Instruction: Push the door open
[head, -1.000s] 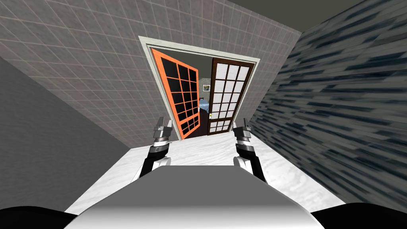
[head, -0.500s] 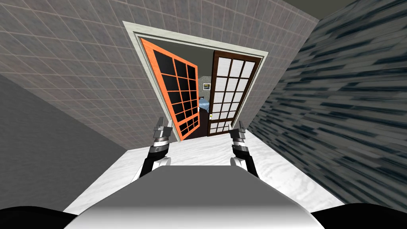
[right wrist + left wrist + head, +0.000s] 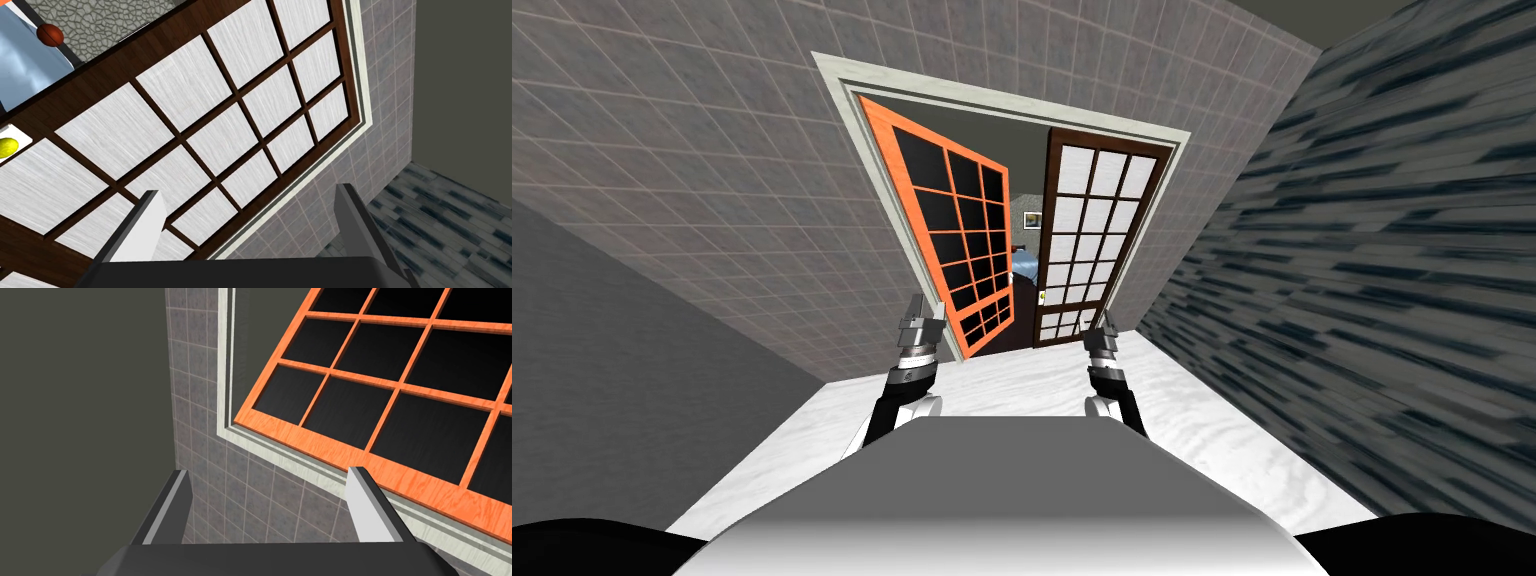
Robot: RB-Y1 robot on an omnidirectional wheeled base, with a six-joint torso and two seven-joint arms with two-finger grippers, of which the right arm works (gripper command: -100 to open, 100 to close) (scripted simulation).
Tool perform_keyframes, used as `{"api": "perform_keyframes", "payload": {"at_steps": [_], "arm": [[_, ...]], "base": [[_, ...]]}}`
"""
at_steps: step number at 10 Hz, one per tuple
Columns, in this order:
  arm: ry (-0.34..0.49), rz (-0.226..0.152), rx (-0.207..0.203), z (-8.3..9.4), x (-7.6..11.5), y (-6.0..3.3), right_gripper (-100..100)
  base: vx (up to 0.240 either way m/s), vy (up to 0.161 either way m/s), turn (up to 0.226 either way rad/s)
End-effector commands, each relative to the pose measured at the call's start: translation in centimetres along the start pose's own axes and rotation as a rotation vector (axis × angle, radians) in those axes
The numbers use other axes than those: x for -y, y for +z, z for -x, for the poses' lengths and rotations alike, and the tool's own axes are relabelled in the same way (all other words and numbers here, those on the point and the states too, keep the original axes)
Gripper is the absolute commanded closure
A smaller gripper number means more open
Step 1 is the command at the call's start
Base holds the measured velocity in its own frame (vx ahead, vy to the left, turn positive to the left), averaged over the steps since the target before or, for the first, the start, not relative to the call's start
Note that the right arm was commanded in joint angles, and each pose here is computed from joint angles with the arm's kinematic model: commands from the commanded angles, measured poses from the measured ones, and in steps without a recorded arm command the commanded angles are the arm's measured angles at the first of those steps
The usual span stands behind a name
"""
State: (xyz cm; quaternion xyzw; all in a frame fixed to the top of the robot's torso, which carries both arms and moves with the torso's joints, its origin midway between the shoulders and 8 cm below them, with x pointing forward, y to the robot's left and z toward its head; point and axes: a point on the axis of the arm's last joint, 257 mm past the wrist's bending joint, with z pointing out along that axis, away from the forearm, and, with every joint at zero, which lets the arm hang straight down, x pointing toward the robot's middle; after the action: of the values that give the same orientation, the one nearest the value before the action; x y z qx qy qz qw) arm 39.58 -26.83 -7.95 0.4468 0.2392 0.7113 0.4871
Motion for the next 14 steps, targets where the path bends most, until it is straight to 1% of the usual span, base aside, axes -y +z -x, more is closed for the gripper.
{"api": "perform_keyframes", "payload": {"at_steps": [1,7,14], "arm": [[0.047,-0.019,0.001,0.0,1.4,-0.43,-100],[0.213,-0.089,0.016,0.1,6.3,-1.9,-100],[0.411,-0.174,0.049,0.0,12.0,-4.34,-100]], "base": [[0.13,-0.036,0.019],[0.096,-0.035,0.014],[0.098,-0.041,0.017]]}}
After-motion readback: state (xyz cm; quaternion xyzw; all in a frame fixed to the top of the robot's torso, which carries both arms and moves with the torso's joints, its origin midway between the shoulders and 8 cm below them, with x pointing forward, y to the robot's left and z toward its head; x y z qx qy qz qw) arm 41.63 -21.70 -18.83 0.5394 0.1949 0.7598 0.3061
